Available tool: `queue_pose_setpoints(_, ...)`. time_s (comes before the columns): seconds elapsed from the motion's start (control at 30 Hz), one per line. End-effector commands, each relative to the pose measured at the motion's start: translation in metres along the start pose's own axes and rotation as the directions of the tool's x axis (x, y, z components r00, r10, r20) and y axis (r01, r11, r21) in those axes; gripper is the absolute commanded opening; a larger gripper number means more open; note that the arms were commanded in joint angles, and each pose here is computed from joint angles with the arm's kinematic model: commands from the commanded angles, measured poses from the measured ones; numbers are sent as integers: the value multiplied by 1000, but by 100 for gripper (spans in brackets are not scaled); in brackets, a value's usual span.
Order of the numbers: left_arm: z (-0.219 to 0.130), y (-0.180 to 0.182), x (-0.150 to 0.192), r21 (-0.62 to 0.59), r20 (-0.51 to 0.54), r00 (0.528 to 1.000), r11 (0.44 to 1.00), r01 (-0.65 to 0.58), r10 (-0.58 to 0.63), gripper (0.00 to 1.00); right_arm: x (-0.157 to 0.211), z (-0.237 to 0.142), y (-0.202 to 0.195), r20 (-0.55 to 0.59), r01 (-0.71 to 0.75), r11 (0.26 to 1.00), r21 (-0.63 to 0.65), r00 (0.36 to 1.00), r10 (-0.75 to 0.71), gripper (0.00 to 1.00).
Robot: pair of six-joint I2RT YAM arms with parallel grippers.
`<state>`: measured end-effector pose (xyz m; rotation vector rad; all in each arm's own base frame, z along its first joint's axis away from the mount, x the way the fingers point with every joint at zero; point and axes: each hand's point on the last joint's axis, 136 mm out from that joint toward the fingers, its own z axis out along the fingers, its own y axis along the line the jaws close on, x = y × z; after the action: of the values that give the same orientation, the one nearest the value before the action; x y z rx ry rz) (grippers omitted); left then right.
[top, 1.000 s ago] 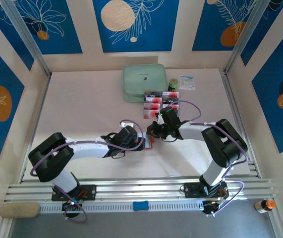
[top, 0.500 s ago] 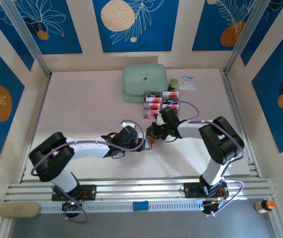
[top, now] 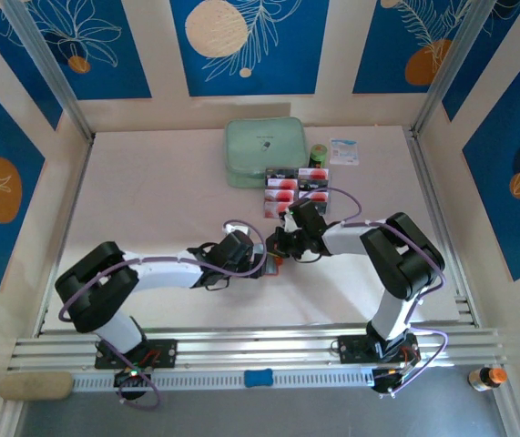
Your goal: Put the credit cards into the card holder
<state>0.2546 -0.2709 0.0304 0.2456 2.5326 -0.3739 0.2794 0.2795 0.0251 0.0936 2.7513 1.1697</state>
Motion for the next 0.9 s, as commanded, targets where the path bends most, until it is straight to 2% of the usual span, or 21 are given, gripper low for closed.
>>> queue_pose_setpoints(0.0,6,26,15,-113,-75,997,993,-31,22,100,10,3,-3,-40,-29,1000,0,999,29,0)
queue_pose_setpoints(0.3,8,20,19,-64,-76,997,998,-24,19,84,3,-11,7,-5,-24,999,-25,1000,24,1)
queue_pose_setpoints(0.57,5,17,17,-36,-52,999,999,-6,4,83,-4,-22,12,33,-19,999,-33,999,20,27)
queue_pose_setpoints(0.87,2,17,14,-24,-24,1000,1000,6,-7,79,2,-11,1,6,-44,999,-18,999,44,32)
